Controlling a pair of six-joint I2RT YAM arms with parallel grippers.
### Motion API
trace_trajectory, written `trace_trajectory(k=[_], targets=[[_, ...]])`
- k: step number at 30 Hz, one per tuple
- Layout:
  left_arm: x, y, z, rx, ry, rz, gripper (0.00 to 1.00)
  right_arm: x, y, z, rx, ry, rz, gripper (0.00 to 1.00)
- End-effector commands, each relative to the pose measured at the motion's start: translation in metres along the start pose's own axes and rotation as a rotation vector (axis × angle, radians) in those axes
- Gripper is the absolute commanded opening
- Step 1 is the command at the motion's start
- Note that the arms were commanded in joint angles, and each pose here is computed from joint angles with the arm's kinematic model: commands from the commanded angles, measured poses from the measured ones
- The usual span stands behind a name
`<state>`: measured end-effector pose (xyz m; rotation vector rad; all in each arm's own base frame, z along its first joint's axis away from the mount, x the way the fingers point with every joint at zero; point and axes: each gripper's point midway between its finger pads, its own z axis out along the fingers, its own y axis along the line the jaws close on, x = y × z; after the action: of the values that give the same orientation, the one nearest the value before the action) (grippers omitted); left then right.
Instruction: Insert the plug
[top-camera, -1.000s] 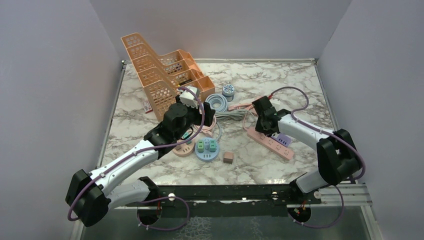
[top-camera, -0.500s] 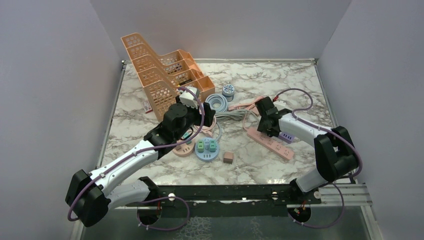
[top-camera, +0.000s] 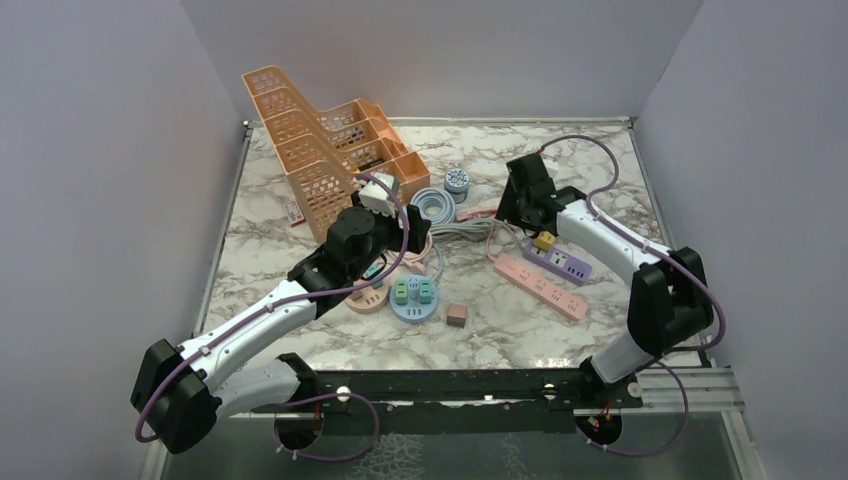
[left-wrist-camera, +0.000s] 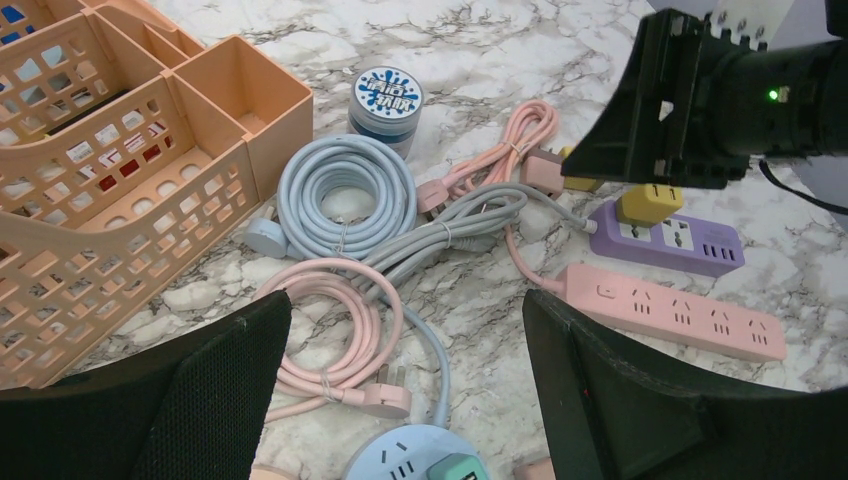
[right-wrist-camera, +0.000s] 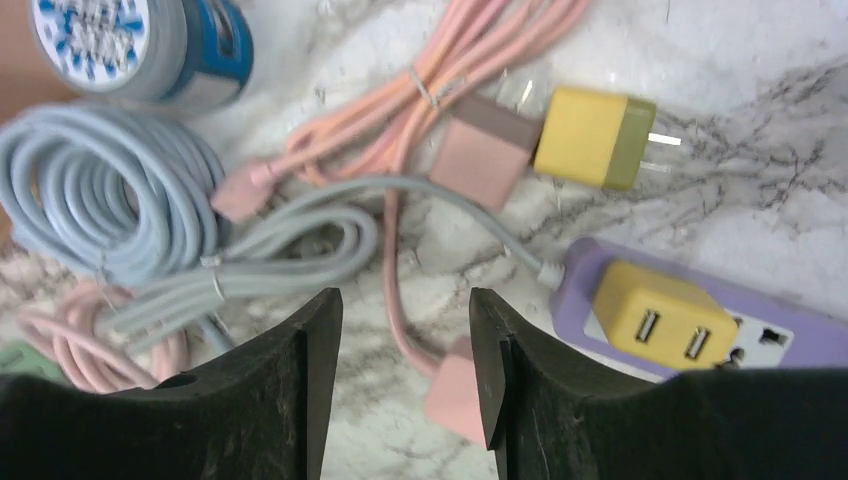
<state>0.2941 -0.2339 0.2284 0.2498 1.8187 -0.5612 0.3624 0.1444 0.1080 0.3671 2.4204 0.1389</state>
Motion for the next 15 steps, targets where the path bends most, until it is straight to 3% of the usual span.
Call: trace_trajectory(k=[1,9,15], targets=[[-0.009,-0.002,-0.001,0.014,-0.031,-0.003,0.87,-0.019,-0.003,0.021,0.121,-0.034,0.066,0.50],[-0.008,-0.004,-0.002,0.021,-0.021,-0.003,0.88,-0.005,-0.022,0.053,0.312,0.012,0.147,0.53],[-0.006,-0.005,0.000,0.028,-0.014,-0.006,0.88,0.003,-0.027,0.071,0.334,0.037,0.149,0.53]])
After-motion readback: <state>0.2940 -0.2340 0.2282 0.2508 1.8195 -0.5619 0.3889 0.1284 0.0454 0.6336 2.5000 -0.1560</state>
